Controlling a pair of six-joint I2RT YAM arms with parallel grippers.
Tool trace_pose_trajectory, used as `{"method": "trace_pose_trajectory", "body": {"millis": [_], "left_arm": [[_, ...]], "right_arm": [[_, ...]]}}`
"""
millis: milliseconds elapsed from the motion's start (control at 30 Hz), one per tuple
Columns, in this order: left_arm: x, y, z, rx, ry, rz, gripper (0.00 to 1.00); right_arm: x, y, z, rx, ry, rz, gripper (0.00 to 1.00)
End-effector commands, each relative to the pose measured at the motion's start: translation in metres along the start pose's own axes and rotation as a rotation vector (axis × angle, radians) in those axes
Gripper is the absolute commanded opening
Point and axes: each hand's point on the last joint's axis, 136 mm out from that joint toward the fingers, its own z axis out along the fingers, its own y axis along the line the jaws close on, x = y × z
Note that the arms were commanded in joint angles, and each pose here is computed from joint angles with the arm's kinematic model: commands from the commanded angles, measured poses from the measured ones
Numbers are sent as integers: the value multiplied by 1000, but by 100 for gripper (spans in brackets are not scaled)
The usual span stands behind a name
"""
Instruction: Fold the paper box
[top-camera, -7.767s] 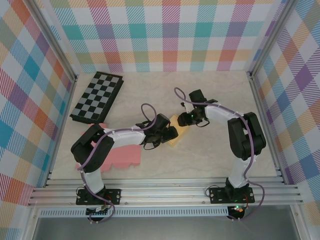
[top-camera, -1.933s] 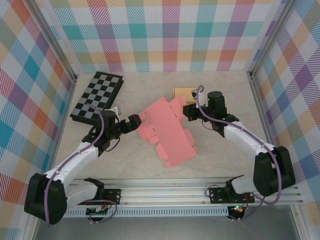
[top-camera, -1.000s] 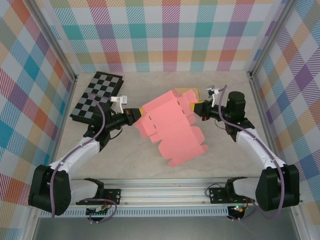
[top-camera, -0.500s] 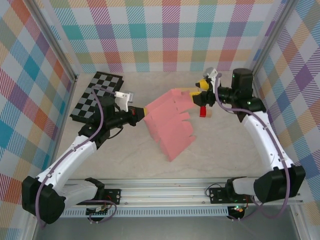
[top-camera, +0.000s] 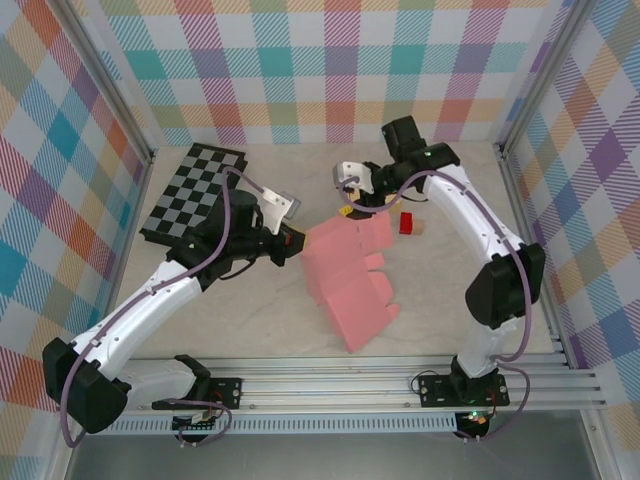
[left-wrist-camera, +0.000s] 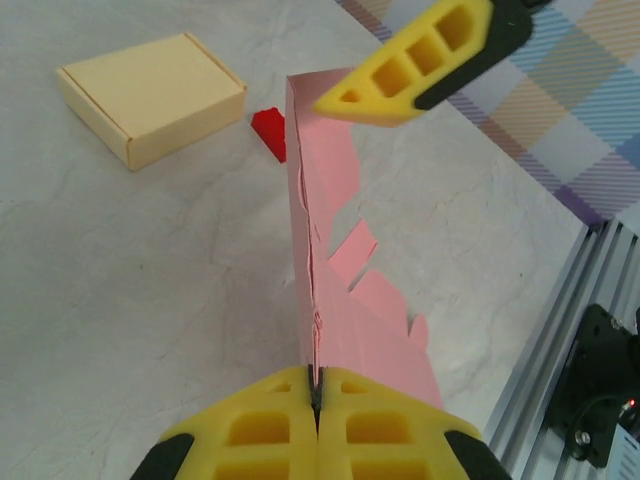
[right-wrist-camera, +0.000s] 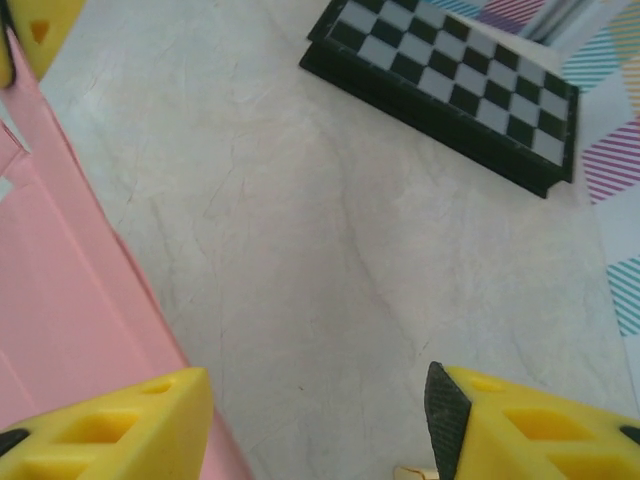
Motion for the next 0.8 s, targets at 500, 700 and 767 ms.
{"method": "trace_pose_trajectory", "body": {"millis": [500, 700, 767], "left_arm": [[-2, 2, -2, -34, -5, 70, 0], [-3, 1, -5, -31, -22, 77, 0], [-4, 0, -5, -28, -28, 79, 0]], "right_arm": [[29, 38, 8, -195, 151, -30, 51], [32, 38, 9, -198, 164, -24, 44], [34, 40, 9, -204, 171, -26, 44]]}}
